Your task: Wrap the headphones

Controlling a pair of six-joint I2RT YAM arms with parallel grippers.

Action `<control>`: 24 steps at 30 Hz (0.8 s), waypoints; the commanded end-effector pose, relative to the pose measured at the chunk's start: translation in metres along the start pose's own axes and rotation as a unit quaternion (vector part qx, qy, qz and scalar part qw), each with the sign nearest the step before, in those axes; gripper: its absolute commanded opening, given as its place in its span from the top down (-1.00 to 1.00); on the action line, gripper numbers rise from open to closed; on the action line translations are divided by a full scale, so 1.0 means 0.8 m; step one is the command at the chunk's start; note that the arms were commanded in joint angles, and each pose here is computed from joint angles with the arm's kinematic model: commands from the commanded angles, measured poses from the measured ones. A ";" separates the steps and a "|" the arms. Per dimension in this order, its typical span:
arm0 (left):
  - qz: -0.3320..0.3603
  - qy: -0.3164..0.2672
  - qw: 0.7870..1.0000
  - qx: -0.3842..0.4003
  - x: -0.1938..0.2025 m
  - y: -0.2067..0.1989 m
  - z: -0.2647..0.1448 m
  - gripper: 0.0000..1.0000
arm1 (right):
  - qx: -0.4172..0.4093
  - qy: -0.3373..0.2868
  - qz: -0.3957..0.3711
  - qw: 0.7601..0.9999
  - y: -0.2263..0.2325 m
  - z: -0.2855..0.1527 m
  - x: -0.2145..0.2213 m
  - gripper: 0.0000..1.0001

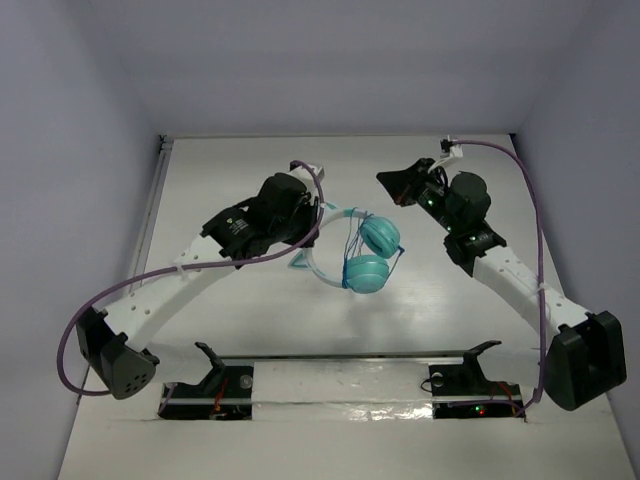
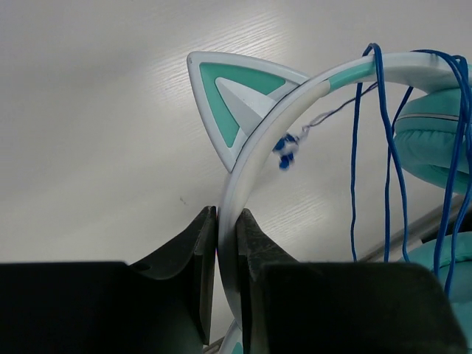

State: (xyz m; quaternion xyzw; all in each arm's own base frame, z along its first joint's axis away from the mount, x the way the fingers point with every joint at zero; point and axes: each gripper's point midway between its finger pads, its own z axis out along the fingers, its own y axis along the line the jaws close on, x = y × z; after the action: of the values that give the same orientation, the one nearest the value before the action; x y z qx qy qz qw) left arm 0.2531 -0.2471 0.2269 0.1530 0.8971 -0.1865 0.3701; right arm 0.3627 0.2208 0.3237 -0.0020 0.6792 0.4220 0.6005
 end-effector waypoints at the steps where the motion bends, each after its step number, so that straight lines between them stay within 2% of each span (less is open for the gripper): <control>1: 0.020 -0.043 0.996 0.069 -0.046 -0.029 -0.053 1.00 | 0.040 0.013 -0.067 0.997 -0.036 -0.010 0.002 1.00; 3: 0.018 -0.060 0.995 0.082 -0.064 -0.034 -0.069 1.00 | 0.017 0.006 -0.075 0.997 -0.029 -0.017 -0.006 0.96; 4: 0.019 -0.064 0.994 0.083 -0.069 -0.035 -0.074 1.00 | 0.028 0.009 -0.080 0.996 -0.042 -0.025 0.002 0.72; 5: 0.018 -0.069 0.994 0.085 -0.075 -0.037 -0.080 1.00 | 0.041 0.005 -0.080 0.996 -0.048 -0.027 0.002 0.61; 8: 0.019 -0.085 0.992 0.091 -0.092 -0.042 -0.097 1.00 | 0.043 0.001 -0.078 0.996 -0.067 -0.036 0.011 0.45; 10: 0.016 -0.097 0.990 0.097 -0.105 -0.045 -0.108 1.00 | 0.008 -0.004 -0.080 0.997 -0.056 -0.037 0.016 0.35; 15: 0.019 -0.111 0.989 0.101 -0.123 -0.049 -0.126 1.00 | -0.067 0.019 -0.087 0.994 -0.032 -0.051 0.044 0.33; 16: 0.021 -0.111 0.989 0.099 -0.124 -0.049 -0.127 1.00 | -0.075 0.019 -0.095 0.993 -0.028 -0.053 0.044 0.36; 19: 0.026 -0.117 0.987 0.106 -0.132 -0.053 -0.133 1.00 | -0.099 0.027 -0.118 0.988 -0.015 -0.060 0.044 0.61; 20: 0.027 -0.116 0.987 0.105 -0.134 -0.054 -0.132 1.00 | -0.108 0.028 -0.122 0.986 -0.010 -0.063 0.044 0.58; 21: 0.028 -0.115 0.987 0.105 -0.136 -0.055 -0.132 1.00 | -0.118 0.029 -0.126 0.985 -0.004 -0.067 0.043 0.49; 22: 0.030 -0.113 0.988 0.104 -0.136 -0.054 -0.130 1.00 | -0.123 0.034 -0.127 0.984 -0.002 -0.069 0.046 0.09; 24: 0.033 -0.115 0.987 0.103 -0.141 -0.055 -0.134 1.00 | -0.146 0.046 -0.127 0.980 0.008 -0.073 0.051 -0.22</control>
State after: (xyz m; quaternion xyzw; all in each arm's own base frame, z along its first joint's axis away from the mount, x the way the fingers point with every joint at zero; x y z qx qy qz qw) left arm 0.2444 -0.2472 0.3540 0.1985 0.8455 -0.2516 0.4272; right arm 0.3157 0.2029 0.2637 -0.1354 0.6768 0.4181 0.5906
